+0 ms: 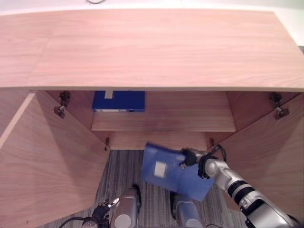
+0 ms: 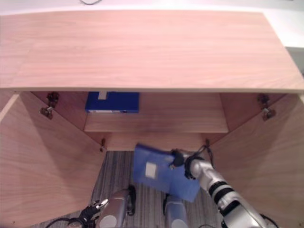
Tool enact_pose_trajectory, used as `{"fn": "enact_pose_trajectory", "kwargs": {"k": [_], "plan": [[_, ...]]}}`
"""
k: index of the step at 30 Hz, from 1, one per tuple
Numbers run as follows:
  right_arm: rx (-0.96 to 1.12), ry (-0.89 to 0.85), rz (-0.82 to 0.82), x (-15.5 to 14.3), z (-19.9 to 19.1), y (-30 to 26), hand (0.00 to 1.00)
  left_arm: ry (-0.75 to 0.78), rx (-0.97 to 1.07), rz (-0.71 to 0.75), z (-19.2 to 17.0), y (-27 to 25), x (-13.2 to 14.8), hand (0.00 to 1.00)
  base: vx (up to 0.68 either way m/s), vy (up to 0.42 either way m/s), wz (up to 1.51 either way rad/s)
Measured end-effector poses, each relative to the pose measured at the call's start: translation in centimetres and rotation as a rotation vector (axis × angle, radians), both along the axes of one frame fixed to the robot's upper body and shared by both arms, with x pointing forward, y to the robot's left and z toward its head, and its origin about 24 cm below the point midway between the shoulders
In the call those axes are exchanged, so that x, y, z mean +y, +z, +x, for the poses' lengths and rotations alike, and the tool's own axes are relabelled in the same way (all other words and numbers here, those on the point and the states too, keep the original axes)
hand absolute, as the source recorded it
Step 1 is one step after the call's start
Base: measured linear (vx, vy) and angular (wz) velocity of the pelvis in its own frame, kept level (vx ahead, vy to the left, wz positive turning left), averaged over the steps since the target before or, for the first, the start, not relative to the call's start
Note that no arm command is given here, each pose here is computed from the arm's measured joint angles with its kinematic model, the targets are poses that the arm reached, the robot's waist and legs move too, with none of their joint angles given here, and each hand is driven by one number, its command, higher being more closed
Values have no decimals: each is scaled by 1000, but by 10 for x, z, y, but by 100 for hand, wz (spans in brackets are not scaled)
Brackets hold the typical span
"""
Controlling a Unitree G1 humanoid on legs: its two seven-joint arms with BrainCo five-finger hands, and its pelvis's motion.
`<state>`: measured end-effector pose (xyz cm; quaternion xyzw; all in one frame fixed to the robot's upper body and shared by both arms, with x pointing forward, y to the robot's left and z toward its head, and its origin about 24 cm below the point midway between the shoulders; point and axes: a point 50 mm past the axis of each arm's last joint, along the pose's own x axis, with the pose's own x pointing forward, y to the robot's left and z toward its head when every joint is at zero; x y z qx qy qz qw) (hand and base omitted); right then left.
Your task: Walk over to the cabinet, pick up the folder, carry it to the office cabinet, place the folder inside the office cabinet, then close the office cabinet door
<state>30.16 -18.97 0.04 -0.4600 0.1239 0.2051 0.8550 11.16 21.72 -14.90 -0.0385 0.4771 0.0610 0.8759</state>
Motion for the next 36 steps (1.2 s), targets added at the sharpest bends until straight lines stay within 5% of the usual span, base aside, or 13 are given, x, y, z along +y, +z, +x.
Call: {"fn": "enact_pose_trajectory", "kwargs": {"k": [8, 17, 24, 31, 36], "plan": [[-324, -278, 786, -9, 13, 80, 100, 21, -48, -21, 6, 5, -2, 0, -26, 11, 3], [-467, -462, 1202, -41, 22, 116, 100, 19, -98, -35, 18, 11, -5, 0, 2, -5, 6], [-547, -493, 1633, -54, 74, 206, 100, 39, -91, -29, 21, 11, -11, 0, -34, 20, 14], [-719, -511, 2275, -82, 77, 306, 100, 77, -130, -5, 32, 17, -16, 0, 5, 6, 31], [-729, -625, 2388, -96, 76, 312, 100, 107, -160, -6, 38, 21, -19, 0, 10, -17, 29]]}}
